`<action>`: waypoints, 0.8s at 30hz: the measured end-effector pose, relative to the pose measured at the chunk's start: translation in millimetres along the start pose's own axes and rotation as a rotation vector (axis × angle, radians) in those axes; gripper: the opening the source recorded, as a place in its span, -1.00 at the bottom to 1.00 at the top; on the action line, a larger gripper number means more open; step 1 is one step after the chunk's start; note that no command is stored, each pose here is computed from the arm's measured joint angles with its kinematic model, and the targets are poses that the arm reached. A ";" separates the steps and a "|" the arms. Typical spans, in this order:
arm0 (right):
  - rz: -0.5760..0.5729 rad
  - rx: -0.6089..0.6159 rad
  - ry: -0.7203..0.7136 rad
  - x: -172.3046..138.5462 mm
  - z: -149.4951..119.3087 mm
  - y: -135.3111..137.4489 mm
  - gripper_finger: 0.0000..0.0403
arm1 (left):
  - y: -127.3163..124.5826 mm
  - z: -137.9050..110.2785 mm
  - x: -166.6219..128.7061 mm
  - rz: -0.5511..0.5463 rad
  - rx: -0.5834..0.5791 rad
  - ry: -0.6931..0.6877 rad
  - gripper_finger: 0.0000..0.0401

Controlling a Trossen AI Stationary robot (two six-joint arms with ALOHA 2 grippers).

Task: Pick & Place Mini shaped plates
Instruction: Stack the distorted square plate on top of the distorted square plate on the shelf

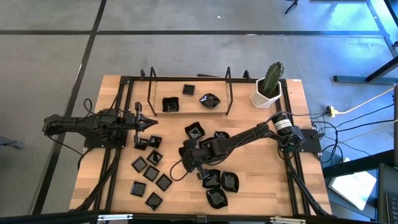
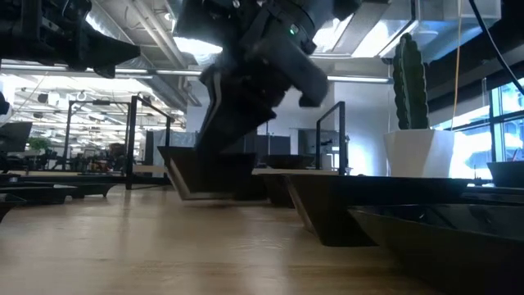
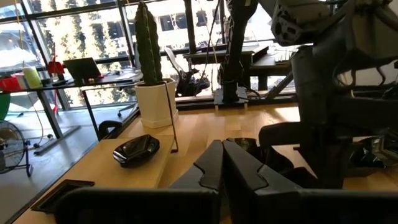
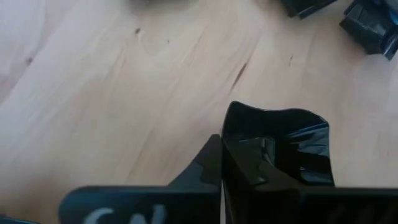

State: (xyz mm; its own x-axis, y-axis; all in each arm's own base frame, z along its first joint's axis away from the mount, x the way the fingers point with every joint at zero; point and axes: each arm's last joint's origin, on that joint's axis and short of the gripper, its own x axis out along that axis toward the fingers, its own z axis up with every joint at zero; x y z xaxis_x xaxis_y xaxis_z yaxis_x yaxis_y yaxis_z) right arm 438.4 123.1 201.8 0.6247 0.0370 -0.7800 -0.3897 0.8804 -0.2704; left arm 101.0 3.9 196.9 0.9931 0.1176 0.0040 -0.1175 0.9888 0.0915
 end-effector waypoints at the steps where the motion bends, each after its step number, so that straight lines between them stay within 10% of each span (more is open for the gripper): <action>1: -0.001 0.000 -0.001 -1.4 1.7 -0.7 -0.98 | 0.0 0.0 0.0 0.000 0.000 0.000 -0.98; 24: -0.153 -0.060 -0.080 -78.5 71.4 -20.7 -0.99 | 0.0 -0.1 0.0 0.000 0.000 0.001 -0.98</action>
State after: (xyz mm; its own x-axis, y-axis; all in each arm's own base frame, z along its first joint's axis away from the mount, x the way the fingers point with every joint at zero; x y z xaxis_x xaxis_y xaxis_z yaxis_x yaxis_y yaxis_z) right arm 445.7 135.7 309.0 0.7306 -0.0560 -0.6805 -0.3242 0.8487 -0.4179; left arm 101.0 3.9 196.8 0.9931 0.1176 0.0028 -0.1174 0.9888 0.0917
